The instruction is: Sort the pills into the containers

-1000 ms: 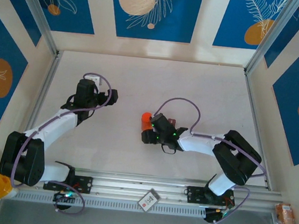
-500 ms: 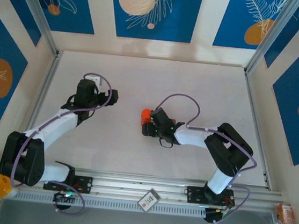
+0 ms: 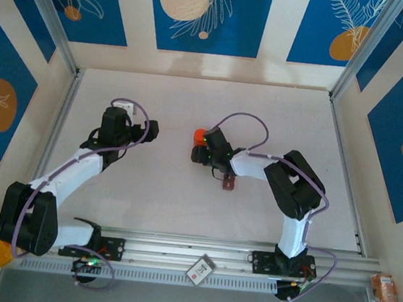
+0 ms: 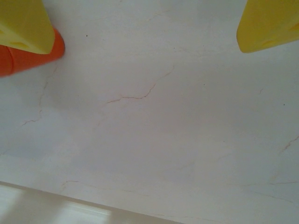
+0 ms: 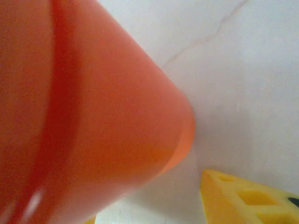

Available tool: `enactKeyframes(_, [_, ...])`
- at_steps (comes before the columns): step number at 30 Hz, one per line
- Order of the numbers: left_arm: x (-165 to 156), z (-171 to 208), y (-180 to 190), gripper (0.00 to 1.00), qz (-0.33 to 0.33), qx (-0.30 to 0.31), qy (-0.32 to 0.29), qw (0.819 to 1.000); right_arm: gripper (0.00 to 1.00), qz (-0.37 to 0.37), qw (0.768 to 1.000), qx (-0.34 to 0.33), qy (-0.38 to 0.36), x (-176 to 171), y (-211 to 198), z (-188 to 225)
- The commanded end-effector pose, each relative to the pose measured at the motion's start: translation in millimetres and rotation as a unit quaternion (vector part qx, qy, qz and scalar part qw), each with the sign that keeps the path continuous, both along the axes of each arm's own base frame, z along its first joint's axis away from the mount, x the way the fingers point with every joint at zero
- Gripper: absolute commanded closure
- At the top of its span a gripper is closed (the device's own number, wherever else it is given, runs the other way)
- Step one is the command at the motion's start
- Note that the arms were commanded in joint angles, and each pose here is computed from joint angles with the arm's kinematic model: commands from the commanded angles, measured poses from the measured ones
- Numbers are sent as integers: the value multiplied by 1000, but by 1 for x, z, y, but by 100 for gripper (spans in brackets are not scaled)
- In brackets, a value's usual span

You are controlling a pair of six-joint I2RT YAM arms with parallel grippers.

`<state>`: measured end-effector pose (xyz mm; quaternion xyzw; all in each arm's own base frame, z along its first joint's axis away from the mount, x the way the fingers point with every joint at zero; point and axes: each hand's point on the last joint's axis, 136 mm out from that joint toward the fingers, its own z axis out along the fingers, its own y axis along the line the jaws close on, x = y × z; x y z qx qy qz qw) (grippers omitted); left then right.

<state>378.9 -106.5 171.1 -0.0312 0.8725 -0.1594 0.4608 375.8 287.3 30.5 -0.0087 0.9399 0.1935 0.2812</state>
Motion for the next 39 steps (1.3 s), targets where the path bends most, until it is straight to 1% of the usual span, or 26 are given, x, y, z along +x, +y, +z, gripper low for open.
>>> enactKeyframes(1, [-5, 6, -3, 0, 2, -9, -3, 1000, 42, -6, 1000, 11, -1, 23, 2, 4])
enactKeyframes(3, [-6, 5, -3, 0, 3, -10, -1, 1000, 42, -4, 1000, 15, 2, 34, 4, 5])
enactKeyframes(6, [-6, 5, -2, 0, 7, -14, -1, 1000, 39, 5, 1000, 19, 5, 47, 7, 7])
enactKeyframes(9, [-6, 5, -3, 0, 7, -17, 0, 1000, 33, 14, 1000, 25, 9, 50, 8, 12])
enactKeyframes(13, [-7, 4, -4, 0, 6, -19, 0, 1000, 23, 22, 999, 38, 6, 40, 4, 26])
enactKeyframes(17, [-10, 3, -4, 0, 8, -22, 0, 1000, 16, 32, 998, 54, 2, 21, -2, 46])
enactKeyframes(20, [-13, 4, -4, 0, 9, -26, -2, 1000, 13, 32, 998, 58, 0, 2, -14, 61])
enactKeyframes(24, [-18, 7, -5, 0, 6, -33, -6, 999, 10, 21, 999, 48, 12, -23, -37, 70])
enactKeyframes(27, [-22, 10, -7, 0, 2, -40, -9, 999, 10, 2, 999, 32, 44, -42, -62, 65])
enactKeyframes(32, [-32, 11, -9, 0, 0, -49, -11, 999, 8, -24, 995, 25, 94, -73, -97, 48])
enactKeyframes(39, [-37, 6, -21, 0, -18, -72, -2, 997, 7, -39, 990, 12, 133, -103, -119, 27])
